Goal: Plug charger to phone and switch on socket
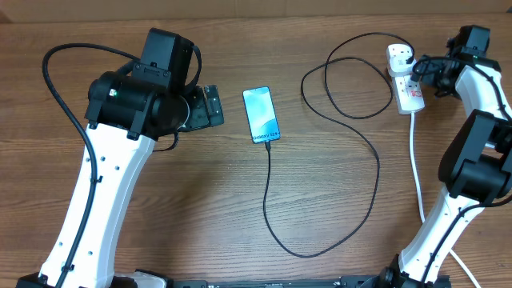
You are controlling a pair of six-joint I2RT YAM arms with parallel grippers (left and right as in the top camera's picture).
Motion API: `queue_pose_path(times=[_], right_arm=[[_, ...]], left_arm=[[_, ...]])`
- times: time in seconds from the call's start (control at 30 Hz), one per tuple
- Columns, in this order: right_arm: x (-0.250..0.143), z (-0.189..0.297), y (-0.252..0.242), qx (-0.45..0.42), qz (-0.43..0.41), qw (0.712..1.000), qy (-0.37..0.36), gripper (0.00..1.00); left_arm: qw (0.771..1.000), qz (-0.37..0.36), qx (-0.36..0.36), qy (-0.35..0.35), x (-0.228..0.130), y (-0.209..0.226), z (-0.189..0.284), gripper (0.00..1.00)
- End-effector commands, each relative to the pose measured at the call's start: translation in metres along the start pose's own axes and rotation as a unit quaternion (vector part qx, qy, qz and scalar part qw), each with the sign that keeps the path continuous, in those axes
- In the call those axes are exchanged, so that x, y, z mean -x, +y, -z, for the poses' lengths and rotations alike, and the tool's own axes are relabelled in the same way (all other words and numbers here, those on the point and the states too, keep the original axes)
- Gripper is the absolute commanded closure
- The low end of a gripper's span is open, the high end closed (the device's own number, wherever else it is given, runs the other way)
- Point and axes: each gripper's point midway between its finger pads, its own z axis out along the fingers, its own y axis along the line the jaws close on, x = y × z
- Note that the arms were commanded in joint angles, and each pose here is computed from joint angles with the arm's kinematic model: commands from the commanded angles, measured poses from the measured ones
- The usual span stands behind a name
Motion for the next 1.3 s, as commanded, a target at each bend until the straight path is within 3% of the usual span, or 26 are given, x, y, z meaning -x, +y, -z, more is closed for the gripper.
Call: queue_pose_path(times=[0.0, 1.07, 1.27], right_arm=[[-0.017, -0.012, 0.015, 0.039, 0.0, 0.999, 0.023, 0.0], [-0.034, -0.024, 0.026, 0.072, -0.009, 0.996, 0.053, 0.0], [-0.021, -0.017, 0.019, 0.069, -0.024, 0.996, 0.043, 0.0]], left_arm=[[1.0, 0.006, 0.007, -0.001, 0.0, 0.001, -0.002, 0.0], [1.0, 0.006, 0.007, -0.001, 0.0, 0.001, -0.002, 0.01], [1.0, 0.006, 0.007, -0.001, 0.0, 0.001, -0.002, 0.0]])
